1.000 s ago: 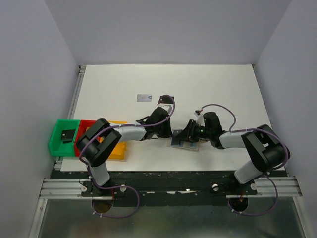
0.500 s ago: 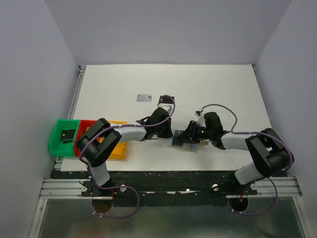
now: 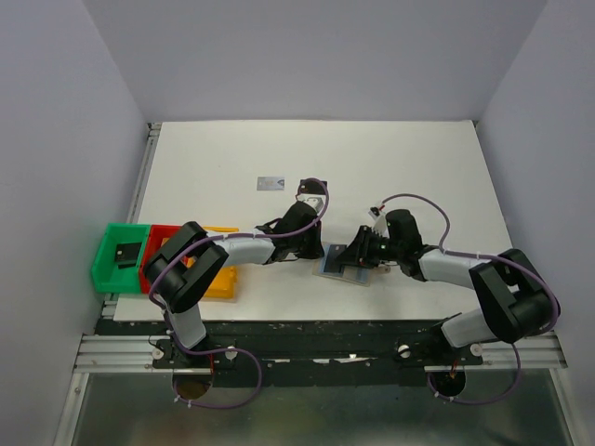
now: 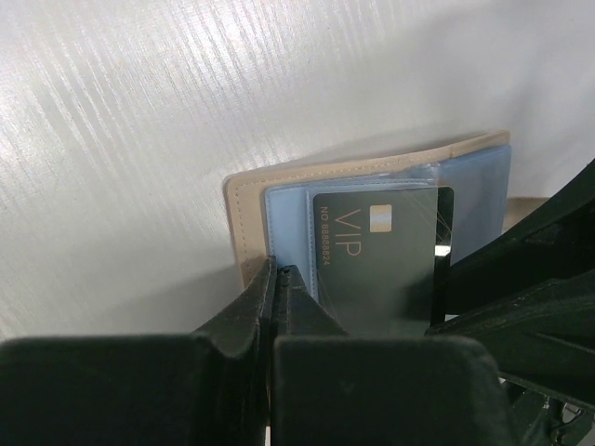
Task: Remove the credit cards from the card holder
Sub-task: Remove the credit card from the card holder.
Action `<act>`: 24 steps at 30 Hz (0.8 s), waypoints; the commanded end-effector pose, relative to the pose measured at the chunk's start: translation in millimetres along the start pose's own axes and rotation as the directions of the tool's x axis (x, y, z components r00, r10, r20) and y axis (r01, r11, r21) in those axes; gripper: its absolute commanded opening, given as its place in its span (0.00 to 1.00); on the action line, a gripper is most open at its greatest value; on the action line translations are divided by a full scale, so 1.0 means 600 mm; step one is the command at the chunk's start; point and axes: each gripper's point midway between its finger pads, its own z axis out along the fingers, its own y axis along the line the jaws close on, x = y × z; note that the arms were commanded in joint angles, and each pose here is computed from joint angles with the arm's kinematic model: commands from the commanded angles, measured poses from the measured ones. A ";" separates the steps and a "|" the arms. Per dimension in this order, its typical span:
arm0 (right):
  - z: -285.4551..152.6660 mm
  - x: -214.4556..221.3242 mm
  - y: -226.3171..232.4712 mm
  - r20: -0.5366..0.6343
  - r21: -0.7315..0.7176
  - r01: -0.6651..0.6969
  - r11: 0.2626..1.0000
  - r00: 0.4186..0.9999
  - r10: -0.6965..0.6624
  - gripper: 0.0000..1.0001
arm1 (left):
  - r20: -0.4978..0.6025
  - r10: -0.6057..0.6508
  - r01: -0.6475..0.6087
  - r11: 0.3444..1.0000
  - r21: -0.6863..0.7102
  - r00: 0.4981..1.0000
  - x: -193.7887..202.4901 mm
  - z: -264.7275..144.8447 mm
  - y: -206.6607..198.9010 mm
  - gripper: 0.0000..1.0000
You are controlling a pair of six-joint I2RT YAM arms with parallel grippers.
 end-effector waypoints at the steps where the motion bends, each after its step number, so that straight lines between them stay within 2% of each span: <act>1: -0.008 -0.014 0.005 0.032 0.004 0.027 1.000 0.999 -0.027 0.37 | -0.092 -0.007 -0.002 0.996 -0.093 0.996 0.050 0.007 0.041 0.00; 9: -0.011 -0.013 0.008 0.030 -0.007 0.031 0.999 0.999 -0.031 0.36 | -0.098 -0.014 0.005 0.996 -0.087 0.995 0.053 0.009 0.040 0.00; 14: -0.003 -0.011 0.011 0.021 -0.035 0.013 0.999 1.000 -0.012 0.37 | -0.094 -0.008 0.008 1.000 -0.010 0.995 0.051 0.011 0.017 0.00; 24: 0.017 -0.022 0.015 0.033 -0.077 -0.042 0.996 0.998 0.045 0.44 | -0.077 -0.004 0.009 0.998 0.062 0.997 0.051 0.009 -0.003 0.00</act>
